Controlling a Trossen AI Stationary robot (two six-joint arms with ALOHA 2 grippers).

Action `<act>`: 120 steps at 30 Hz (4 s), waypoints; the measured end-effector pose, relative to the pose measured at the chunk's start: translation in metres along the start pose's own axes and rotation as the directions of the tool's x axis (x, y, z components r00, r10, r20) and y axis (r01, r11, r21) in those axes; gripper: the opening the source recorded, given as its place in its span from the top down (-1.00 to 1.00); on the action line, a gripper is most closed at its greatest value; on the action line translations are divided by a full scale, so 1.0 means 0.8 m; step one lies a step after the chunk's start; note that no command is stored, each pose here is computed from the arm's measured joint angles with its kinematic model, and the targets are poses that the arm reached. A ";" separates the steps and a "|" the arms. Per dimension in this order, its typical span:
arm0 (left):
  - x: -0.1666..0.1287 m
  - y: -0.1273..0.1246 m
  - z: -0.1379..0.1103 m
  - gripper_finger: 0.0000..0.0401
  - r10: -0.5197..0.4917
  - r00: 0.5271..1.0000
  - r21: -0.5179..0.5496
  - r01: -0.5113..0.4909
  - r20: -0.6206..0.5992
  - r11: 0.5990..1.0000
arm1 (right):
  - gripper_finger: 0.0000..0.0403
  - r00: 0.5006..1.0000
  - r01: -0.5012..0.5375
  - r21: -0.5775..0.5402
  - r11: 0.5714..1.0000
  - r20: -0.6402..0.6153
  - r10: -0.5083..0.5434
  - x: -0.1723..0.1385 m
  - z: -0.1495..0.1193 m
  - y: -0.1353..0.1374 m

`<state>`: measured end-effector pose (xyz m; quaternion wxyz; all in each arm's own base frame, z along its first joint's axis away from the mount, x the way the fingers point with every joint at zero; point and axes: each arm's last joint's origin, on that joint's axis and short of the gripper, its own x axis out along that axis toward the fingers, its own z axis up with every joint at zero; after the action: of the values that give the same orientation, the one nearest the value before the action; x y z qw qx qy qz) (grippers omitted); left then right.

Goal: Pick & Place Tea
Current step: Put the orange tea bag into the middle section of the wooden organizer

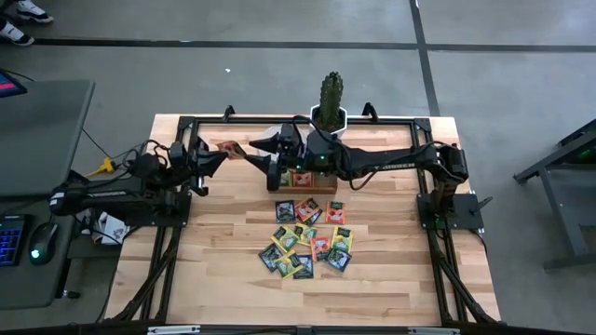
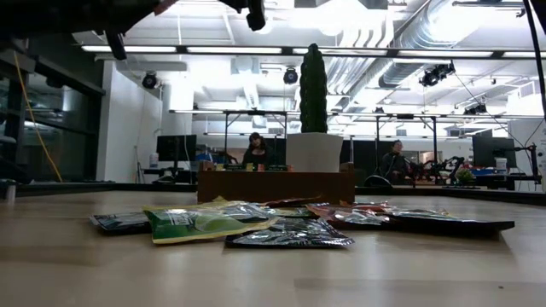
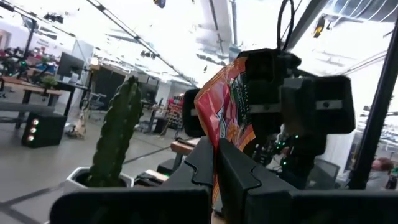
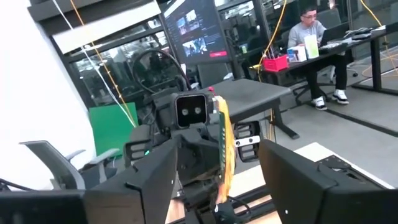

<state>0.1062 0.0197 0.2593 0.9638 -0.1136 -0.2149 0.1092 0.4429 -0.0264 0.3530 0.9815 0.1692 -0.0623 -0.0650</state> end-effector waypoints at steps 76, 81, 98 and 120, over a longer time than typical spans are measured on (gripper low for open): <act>0.021 -0.002 -0.007 -0.35 -0.045 0.999 -0.060 0.046 0.024 0.997 | 1.00 0.510 0.126 -0.065 0.990 -0.851 -0.121 -0.089 -0.035 -0.140; 0.021 -0.002 -0.007 -0.35 -0.046 0.999 -0.060 0.047 0.025 0.997 | 1.00 0.477 0.134 -0.056 0.989 -0.871 -0.114 -0.100 -0.059 -0.163; 0.021 -0.002 -0.009 -0.35 -0.041 0.999 -0.081 0.041 0.006 0.996 | 1.00 0.577 0.089 -0.032 0.995 -0.813 -0.078 -0.109 -0.115 -0.186; 0.021 -0.003 -0.013 -0.35 -0.091 0.995 -0.096 0.087 -0.033 0.992 | 0.44 0.597 0.175 -0.017 0.984 -0.793 -0.120 -0.108 -0.119 -0.190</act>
<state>0.1258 0.0199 0.2575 0.9651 -0.1515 -0.2066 0.0536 0.3552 -0.1245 0.2039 0.8934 0.2156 0.3892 -0.0628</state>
